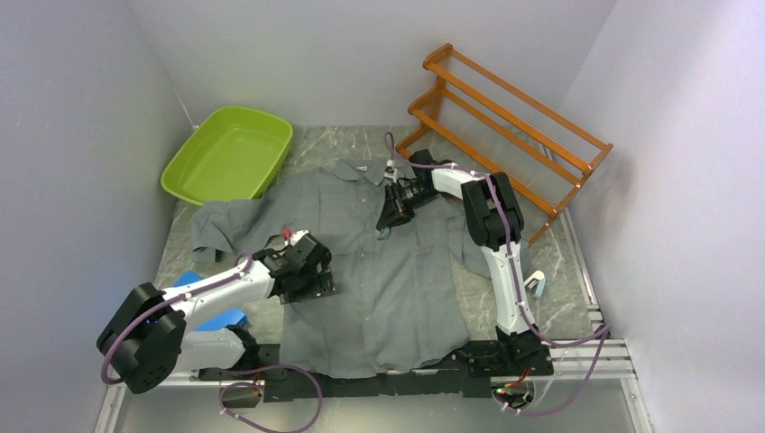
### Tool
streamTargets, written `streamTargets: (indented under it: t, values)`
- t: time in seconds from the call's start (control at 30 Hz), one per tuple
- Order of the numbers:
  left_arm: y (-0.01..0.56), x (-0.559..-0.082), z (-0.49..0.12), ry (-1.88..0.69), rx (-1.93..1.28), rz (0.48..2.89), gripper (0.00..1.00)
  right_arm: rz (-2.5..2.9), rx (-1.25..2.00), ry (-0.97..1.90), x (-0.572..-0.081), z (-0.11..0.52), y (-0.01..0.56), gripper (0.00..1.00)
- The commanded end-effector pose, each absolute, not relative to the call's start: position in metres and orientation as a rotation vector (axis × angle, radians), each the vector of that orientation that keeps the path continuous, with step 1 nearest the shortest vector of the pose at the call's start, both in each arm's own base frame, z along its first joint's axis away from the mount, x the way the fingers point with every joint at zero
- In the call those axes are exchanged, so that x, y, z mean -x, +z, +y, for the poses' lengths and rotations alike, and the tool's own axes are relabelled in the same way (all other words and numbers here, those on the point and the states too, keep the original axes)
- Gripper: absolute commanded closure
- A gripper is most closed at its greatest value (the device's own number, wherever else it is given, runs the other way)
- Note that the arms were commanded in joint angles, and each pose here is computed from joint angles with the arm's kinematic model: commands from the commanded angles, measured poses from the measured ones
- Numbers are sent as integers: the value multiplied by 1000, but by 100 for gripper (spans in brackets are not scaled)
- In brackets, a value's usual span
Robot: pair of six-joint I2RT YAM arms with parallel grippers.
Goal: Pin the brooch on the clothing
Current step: Pin the brooch to the clothes.
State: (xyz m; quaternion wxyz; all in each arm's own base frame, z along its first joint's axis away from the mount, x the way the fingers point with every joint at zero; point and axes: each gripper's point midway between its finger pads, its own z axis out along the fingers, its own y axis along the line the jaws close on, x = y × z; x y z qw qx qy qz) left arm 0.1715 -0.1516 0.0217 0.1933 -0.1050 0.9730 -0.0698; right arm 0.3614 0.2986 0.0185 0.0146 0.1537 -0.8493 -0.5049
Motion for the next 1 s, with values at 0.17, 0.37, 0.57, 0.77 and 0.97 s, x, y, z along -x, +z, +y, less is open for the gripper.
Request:
streamTargets:
  t: [0.17, 0.37, 0.57, 0.77, 0.97]
  values:
    - [23, -171, -153, -185, 315, 2730, 13, -2935, -586, -1348, -381, 277, 10, 68]
    - [23, -171, -153, -173, 308, 2731, 13, -2963, -605, -1322, -383, 276, 14, 75]
    - [24, -172, -153, -158, 306, 2735, 13, -2936, -636, -1310, -381, 283, 11, 97]
    - [23, -170, -145, -98, 323, 2740, 13, -2971, -646, -1257, -383, 278, 15, 100]
    - [21, -170, -144, -76, 318, 2746, 13, -3030, -671, -1147, -384, 266, 14, 100]
